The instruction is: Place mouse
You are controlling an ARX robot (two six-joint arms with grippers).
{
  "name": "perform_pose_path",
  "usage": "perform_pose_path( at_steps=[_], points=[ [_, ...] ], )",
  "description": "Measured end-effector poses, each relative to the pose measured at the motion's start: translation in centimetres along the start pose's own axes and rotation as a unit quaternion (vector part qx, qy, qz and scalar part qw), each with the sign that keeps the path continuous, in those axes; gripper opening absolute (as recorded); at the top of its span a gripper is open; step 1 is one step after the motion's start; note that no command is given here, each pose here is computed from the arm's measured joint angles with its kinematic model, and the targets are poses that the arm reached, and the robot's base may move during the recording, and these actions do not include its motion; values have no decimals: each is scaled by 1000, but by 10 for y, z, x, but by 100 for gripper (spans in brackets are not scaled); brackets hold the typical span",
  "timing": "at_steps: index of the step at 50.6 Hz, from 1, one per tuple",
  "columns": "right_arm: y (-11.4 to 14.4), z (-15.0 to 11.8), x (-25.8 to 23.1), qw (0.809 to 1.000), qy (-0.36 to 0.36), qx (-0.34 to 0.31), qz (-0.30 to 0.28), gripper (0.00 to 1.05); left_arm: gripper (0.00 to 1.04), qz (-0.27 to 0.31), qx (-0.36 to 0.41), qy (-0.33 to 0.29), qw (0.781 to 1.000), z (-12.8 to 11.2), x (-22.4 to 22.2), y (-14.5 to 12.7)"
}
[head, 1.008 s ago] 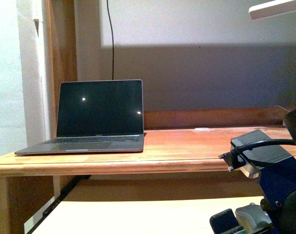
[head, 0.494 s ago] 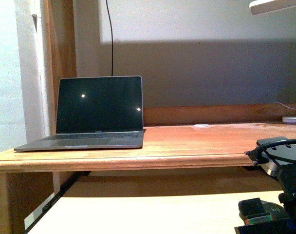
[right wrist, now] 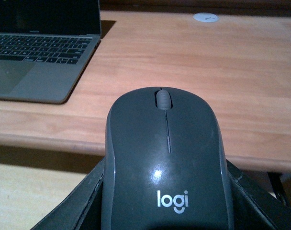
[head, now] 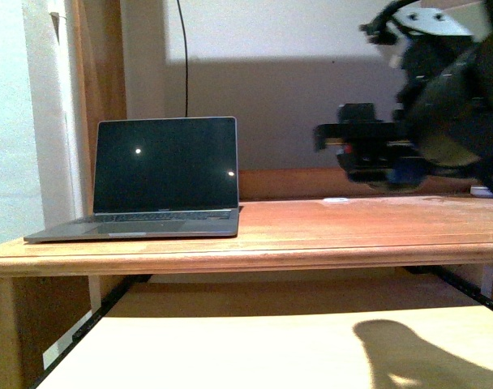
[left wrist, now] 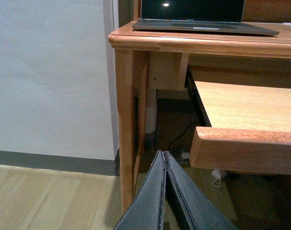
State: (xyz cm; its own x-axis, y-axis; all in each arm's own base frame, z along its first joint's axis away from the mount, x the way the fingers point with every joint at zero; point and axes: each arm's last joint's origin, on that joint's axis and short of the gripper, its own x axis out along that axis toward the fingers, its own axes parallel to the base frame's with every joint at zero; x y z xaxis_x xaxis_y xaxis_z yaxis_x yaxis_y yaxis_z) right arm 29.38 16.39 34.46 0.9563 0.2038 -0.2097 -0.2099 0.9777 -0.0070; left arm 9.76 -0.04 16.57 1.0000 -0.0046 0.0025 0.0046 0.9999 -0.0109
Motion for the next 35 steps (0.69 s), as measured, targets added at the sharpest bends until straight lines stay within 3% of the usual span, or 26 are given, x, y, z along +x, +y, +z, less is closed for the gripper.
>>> perform_pose_path(
  at_steps=[4,18,29,35],
  points=[
    [13,8,22,1000,4,-4,-4,55,8,0,0,0,1000,0,0,0],
    [63,2,128,989,64,-84,-105,55,64,0,0,0,1000,0,0,0],
    [74,-7,167,985,85,-90,-116,55,97,0,0,0,1000,0,0,0],
    [78,-7,178,986,86,-75,-120,55,96,0,1,0,1000,0,0,0]
  ],
)
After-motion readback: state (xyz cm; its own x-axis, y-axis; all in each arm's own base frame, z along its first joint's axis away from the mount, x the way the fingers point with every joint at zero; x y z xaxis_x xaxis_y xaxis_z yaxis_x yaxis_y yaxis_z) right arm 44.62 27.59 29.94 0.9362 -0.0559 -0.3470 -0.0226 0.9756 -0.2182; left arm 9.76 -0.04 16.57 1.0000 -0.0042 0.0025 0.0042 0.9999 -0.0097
